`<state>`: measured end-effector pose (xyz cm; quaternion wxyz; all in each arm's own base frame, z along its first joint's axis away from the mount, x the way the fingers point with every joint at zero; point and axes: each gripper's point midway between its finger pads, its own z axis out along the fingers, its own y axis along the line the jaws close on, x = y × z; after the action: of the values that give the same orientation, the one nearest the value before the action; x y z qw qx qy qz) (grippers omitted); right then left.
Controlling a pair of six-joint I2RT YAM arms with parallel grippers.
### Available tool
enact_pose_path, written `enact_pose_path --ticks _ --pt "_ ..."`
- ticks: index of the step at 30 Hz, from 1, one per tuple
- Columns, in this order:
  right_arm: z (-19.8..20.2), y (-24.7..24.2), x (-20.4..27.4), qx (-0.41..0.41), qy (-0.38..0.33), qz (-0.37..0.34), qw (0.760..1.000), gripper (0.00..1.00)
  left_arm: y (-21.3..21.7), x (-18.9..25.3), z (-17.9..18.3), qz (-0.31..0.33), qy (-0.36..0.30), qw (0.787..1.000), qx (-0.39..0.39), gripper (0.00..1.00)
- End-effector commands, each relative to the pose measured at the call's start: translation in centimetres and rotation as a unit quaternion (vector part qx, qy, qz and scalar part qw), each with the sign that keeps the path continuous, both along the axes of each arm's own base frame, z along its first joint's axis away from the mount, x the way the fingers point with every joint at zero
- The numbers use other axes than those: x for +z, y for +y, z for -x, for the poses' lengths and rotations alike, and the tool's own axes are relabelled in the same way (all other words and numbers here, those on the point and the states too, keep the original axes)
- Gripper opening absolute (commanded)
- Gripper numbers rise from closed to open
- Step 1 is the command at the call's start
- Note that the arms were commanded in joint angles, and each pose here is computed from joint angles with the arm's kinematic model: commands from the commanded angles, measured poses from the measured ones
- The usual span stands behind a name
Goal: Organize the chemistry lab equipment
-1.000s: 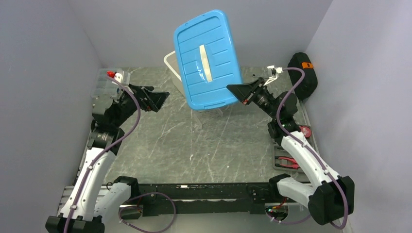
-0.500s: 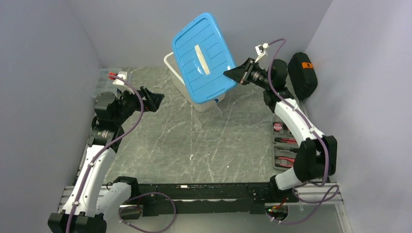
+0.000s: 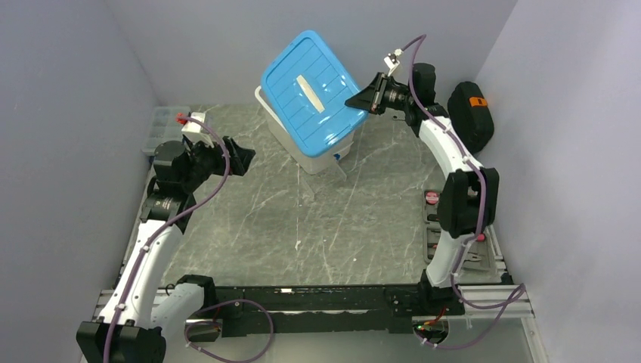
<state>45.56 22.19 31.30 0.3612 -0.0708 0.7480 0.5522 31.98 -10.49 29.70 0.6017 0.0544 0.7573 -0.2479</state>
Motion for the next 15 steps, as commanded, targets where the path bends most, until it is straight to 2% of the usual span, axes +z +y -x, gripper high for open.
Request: enact_pose_path --ticks 1,15 --pt "-1.8 -0.1 0.8 0.036 0.015 -0.017 0.999 0.0 0.2 1.2 -0.1 -0.011 -0.022 1.0 -0.002 0.99" --pt "-8.2 -1.6 -4.1 0.048 0.093 -0.052 0.993 0.0 -0.2 0.6 -0.5 -0.009 -0.009 1.0 -0.01 0.99"
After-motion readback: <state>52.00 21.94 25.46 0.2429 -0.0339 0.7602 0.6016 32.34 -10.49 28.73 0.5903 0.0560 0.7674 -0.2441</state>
